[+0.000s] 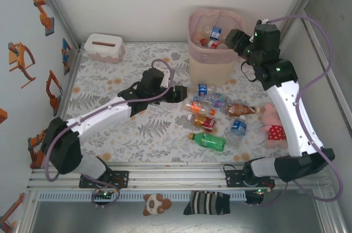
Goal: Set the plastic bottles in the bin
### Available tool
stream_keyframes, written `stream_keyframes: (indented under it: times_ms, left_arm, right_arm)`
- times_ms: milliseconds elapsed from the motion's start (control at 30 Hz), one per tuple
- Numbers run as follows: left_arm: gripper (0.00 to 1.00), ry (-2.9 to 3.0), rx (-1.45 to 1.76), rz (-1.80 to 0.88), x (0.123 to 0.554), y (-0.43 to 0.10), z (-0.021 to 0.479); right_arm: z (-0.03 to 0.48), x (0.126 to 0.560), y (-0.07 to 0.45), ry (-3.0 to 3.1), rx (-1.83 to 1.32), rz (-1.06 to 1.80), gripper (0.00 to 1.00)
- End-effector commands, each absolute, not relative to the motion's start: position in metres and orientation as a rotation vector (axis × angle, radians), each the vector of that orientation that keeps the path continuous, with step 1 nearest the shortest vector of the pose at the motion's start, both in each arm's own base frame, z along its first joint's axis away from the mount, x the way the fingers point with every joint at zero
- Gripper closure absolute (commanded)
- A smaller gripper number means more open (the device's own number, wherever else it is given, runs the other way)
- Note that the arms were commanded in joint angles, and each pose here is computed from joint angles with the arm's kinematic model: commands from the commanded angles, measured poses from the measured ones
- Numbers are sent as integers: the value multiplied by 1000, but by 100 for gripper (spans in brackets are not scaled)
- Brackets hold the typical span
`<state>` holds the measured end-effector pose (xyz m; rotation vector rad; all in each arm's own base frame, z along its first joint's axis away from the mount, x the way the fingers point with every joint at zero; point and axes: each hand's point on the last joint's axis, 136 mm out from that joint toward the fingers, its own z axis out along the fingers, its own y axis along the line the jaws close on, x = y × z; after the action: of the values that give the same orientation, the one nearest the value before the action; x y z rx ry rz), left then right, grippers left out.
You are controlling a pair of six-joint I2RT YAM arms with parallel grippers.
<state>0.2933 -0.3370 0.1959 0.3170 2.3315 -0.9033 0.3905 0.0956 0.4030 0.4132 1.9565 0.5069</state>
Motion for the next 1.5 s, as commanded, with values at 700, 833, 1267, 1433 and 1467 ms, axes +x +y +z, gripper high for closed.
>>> stream_keyframes:
  times_ms: [700,833,1267,1433,1467]
  left_arm:
    - [19,2829,-954,-803,316,-360,85]
    - [17,2850,-1028,-826,315,-368,72]
    - [22,2850,-1262,-859,317,-383,39]
    - [24,2843,-1324,-852,317,-384,30]
    - [24,2840,-1333,-846,317,-383,29]
  right_arm:
    - [401,348,54,1942,443,292,23]
    - [401,347,54,1940,442,293,23]
    - [404,340,45,1928,447,243,23]
    - [404,338,42,1928,448,231,23]
    - [404,337,42,1925,447,229,23]
